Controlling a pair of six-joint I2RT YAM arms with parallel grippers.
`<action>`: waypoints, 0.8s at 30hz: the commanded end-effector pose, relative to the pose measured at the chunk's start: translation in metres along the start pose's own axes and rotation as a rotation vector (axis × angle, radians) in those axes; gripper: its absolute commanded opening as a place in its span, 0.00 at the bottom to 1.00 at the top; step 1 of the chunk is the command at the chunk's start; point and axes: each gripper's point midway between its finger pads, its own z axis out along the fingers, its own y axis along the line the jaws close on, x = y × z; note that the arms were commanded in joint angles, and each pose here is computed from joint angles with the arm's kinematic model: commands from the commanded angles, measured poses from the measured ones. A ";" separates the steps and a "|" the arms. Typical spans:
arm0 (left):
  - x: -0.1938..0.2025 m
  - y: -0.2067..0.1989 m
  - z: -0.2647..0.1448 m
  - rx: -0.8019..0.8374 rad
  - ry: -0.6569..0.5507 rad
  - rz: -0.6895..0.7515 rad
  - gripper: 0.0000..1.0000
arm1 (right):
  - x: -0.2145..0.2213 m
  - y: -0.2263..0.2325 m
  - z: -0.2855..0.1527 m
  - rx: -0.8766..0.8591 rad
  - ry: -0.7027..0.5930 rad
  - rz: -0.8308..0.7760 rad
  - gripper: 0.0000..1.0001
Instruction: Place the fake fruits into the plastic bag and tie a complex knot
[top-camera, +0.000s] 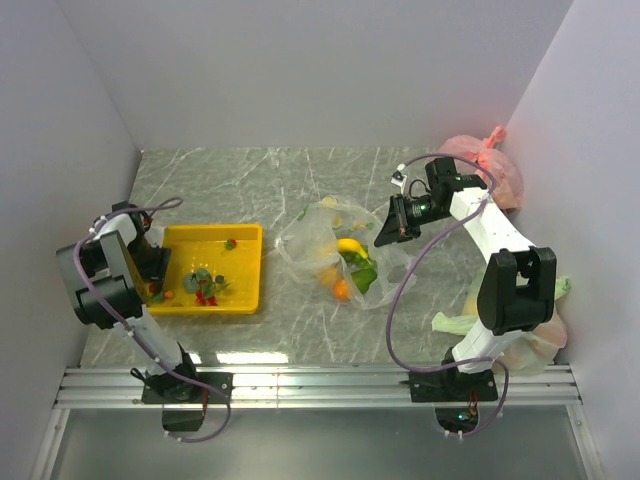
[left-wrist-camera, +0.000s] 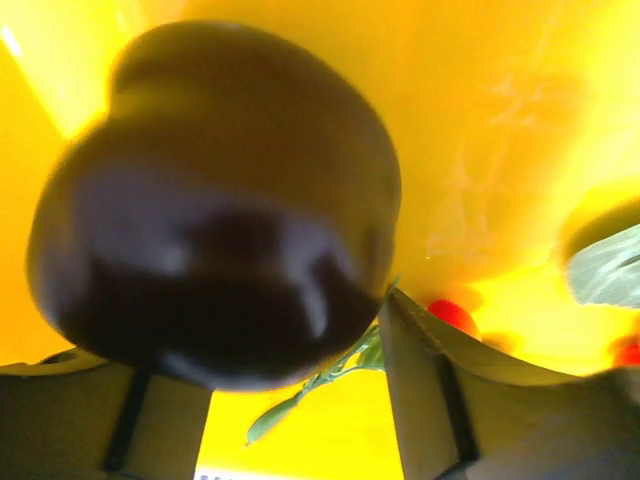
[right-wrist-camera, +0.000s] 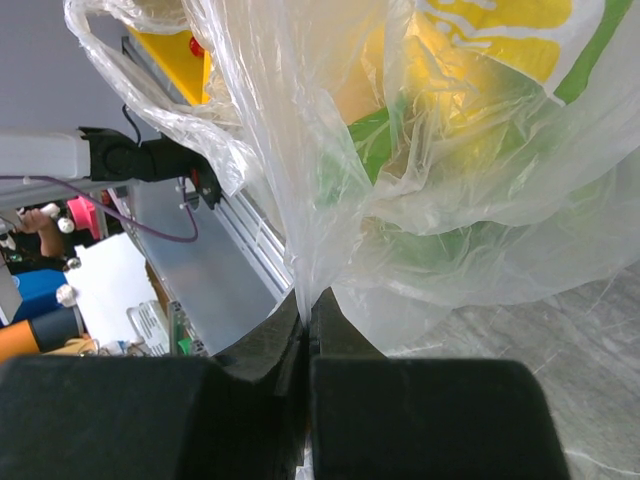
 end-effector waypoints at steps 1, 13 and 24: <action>-0.027 -0.006 -0.005 0.029 -0.068 0.026 0.63 | -0.007 0.006 -0.009 0.013 -0.034 -0.027 0.00; -0.040 -0.008 -0.032 0.041 -0.109 0.035 0.99 | -0.006 0.009 -0.009 0.012 -0.048 -0.029 0.00; -0.081 -0.032 -0.045 0.238 -0.203 0.064 0.99 | -0.012 0.007 -0.012 0.038 -0.052 -0.040 0.00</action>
